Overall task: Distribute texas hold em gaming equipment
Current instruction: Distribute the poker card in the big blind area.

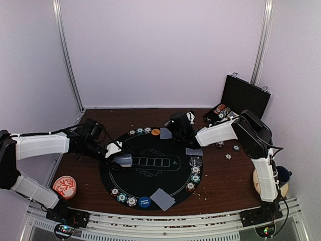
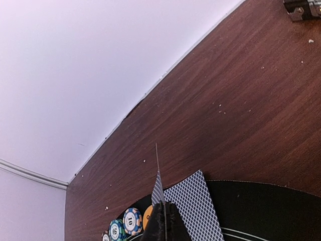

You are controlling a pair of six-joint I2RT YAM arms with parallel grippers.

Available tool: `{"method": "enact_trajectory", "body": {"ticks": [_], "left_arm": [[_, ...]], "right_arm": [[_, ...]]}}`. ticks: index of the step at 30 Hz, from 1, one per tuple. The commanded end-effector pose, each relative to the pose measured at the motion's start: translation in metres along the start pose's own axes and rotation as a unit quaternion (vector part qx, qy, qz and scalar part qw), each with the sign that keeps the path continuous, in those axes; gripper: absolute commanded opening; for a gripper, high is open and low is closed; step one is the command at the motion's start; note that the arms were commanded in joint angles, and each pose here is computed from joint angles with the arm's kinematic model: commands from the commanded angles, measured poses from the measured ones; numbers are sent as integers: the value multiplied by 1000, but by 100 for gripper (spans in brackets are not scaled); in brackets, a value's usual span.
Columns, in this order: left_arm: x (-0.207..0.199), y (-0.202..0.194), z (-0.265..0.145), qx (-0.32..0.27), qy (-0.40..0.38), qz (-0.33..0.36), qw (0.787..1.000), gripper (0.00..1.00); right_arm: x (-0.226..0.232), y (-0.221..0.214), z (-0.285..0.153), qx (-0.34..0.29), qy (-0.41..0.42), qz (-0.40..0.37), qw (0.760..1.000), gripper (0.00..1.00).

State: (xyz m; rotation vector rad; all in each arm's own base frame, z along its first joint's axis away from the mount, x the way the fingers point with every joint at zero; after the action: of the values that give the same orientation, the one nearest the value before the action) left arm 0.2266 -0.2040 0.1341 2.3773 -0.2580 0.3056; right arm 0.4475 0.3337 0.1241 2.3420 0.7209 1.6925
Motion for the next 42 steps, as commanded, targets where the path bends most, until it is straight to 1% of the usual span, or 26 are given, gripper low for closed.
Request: {"method": "enact_trajectory", "body": {"ticks": [1, 6, 14, 18, 20, 26, 35, 42], "left_arm": [[6, 10, -4, -19, 12, 11, 1000, 13], [5, 10, -4, -19, 10, 12, 1000, 13], [5, 10, -4, -19, 11, 14, 1000, 13], [5, 9, -3, -18, 10, 13, 1000, 13], [5, 9, -3, -18, 11, 13, 1000, 13], [5, 9, -3, -19, 11, 15, 1000, 13], [5, 9, -4, -19, 12, 14, 1000, 13], [5, 9, -4, -18, 12, 14, 1000, 13]], "right_arm": [[-11, -4, 13, -14, -10, 49, 999, 0], [-20, -13, 22, -13, -11, 61, 998, 0], [-28, -23, 29, -6, -17, 61, 998, 0], [-29, -26, 30, -6, -20, 59, 998, 4], [-29, -28, 30, -4, -23, 56, 998, 9], [-28, -34, 24, -2, -32, 43, 999, 15], [-28, -44, 23, 12, -38, 28, 999, 21], [-29, -50, 26, 19, -41, 22, 999, 21]]}}
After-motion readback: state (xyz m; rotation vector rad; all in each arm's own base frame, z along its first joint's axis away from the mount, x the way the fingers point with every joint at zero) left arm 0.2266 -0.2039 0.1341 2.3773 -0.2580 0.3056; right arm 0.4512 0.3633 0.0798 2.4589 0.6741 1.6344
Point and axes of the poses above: each gripper's point midway between its finger pads, its own z axis out along the fingers, its own x axis along the line the jaws close on, y = z × x, the point moved 5 cm from there along -z, back along the fingers, and after that the axes turned 13 degrees about z, right-handed, at the moved point
